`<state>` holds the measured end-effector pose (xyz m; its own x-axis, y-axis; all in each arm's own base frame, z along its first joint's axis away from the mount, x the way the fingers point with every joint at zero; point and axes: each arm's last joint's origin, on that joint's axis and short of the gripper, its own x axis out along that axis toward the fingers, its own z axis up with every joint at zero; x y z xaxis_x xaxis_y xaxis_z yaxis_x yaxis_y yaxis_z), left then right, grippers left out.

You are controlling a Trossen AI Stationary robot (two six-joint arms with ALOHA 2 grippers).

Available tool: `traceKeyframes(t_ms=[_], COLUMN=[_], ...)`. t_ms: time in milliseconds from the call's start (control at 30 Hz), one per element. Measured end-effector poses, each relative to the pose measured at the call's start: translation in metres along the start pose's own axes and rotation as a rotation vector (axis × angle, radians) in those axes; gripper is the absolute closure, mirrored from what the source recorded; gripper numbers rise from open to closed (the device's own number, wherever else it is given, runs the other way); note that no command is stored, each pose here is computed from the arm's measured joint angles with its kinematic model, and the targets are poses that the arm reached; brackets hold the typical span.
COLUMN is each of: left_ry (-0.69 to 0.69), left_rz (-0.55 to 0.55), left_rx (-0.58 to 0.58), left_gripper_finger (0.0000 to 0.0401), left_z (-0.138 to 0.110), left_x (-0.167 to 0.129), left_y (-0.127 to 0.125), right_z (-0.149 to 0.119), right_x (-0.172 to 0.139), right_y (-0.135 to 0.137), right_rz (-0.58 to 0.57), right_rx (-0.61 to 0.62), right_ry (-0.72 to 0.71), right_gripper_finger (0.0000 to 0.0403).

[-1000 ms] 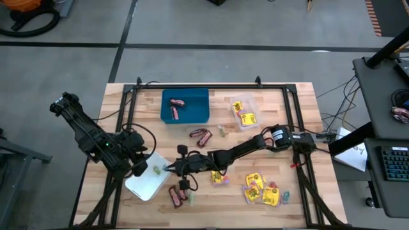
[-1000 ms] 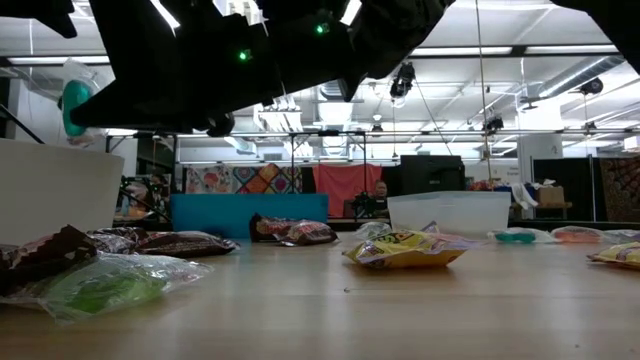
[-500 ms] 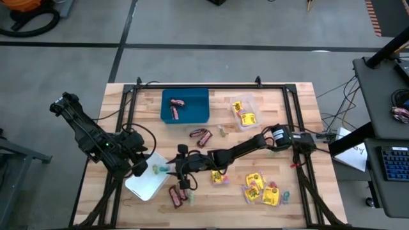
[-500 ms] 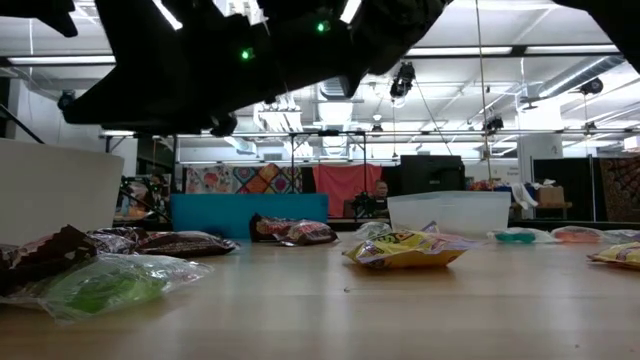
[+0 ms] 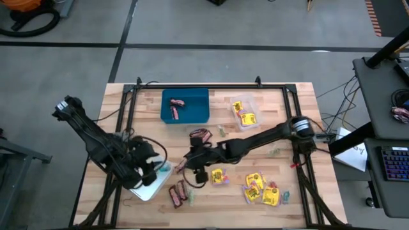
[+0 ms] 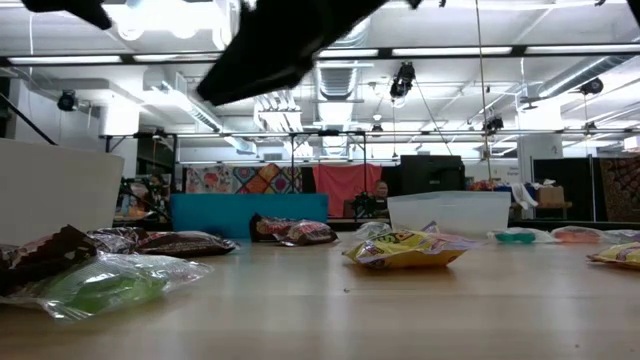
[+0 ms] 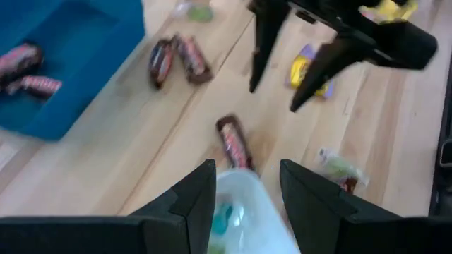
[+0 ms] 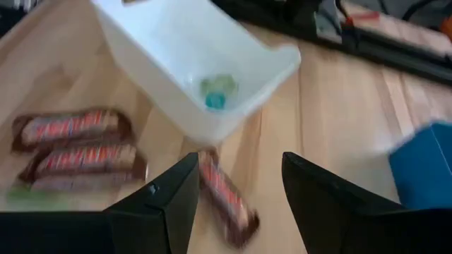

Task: Sort candy
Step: Put the brown chocolate into the blue bin

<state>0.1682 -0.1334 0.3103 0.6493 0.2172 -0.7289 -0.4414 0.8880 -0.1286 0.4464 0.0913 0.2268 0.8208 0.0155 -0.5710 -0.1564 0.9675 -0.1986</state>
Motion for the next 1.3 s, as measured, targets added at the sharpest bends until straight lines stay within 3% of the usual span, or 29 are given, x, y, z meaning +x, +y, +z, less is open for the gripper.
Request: traceKeyframes(t_ms=[267,667,900,1300], left_ry=[0.021,0.161,0.231,0.413], left_rz=[-0.017,0.03,0.109,0.028], left_rx=[0.118,0.126,0.18,0.158], left_gripper_finger=[0.0259,0.0259,0.0259,0.0265], left_z=[0.0,0.019,0.021,0.014], left_x=[0.031,0.1,0.139,0.189], left_y=[-0.026,-0.028,-0.023,-0.022], right_z=[-0.016,-0.064,-0.072,-0.07], right_x=[-0.072,-0.131,-0.147,-0.143], right_y=[-0.009,-0.006,0.002,0.007], right_rz=[-0.052,-0.135,-0.148,-0.133], right_rx=[0.144,0.367,0.383,0.372], right_ry=[-0.025,-0.028,-0.054,-0.079], right_gripper_finger=[0.0209,0.0209,0.0209,0.0209])
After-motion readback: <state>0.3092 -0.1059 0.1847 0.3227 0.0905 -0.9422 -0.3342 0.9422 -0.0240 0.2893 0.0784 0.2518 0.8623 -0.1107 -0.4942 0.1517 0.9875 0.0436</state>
